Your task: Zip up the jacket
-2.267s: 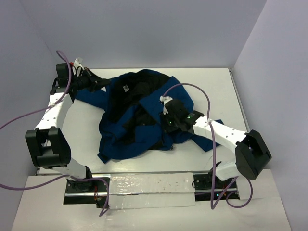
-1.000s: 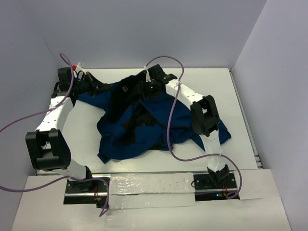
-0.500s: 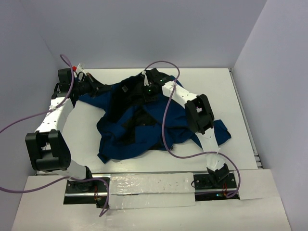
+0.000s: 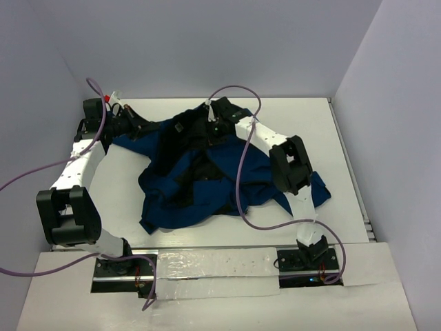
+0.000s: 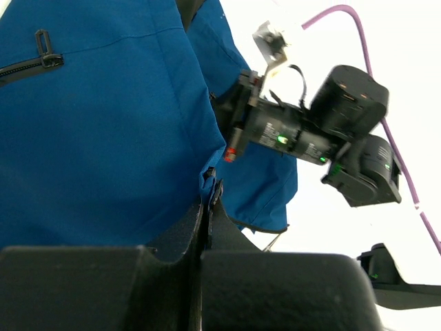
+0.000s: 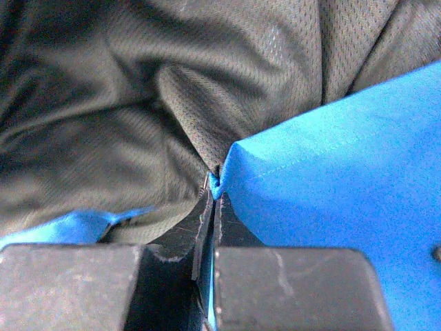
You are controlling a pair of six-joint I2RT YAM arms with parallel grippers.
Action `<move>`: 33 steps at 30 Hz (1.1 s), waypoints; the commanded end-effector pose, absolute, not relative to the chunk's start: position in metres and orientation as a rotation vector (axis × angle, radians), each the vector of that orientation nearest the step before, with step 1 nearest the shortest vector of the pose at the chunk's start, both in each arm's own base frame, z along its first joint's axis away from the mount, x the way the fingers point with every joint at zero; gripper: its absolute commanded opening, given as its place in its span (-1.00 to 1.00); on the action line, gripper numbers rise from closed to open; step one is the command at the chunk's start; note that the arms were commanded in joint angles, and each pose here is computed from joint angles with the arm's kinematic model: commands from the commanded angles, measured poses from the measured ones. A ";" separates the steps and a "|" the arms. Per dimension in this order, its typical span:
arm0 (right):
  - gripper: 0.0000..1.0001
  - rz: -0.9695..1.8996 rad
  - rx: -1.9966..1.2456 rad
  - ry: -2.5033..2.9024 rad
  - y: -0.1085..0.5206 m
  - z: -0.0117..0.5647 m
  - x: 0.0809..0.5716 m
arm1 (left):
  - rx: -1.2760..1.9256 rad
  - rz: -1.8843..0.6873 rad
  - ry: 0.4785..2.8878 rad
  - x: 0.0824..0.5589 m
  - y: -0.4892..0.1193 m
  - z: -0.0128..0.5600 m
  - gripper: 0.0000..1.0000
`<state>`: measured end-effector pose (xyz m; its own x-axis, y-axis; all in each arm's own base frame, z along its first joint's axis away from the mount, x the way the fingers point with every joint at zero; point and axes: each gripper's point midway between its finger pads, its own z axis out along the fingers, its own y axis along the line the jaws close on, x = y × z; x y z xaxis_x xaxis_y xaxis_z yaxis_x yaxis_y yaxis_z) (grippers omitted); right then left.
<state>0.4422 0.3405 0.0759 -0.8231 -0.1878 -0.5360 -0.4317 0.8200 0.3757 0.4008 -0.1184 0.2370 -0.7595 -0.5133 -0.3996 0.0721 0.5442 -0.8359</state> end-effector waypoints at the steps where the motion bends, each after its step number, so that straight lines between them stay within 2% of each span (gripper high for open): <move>1: -1.00 0.753 -0.433 2.307 0.340 0.165 0.444 | -0.263 -1.221 2.113 0.392 -0.125 0.253 -1.00; 17: -1.00 0.799 -0.296 2.192 0.271 0.222 0.392 | -0.214 -1.356 2.112 0.359 -0.169 0.233 -1.00; 25: -1.00 0.896 -0.288 2.092 0.267 0.263 0.378 | -0.198 -1.530 2.005 0.336 -0.206 0.245 -1.00; 33: -1.00 0.990 -0.287 2.043 0.266 0.280 0.365 | 0.004 -1.635 1.937 0.337 -0.222 0.266 -1.00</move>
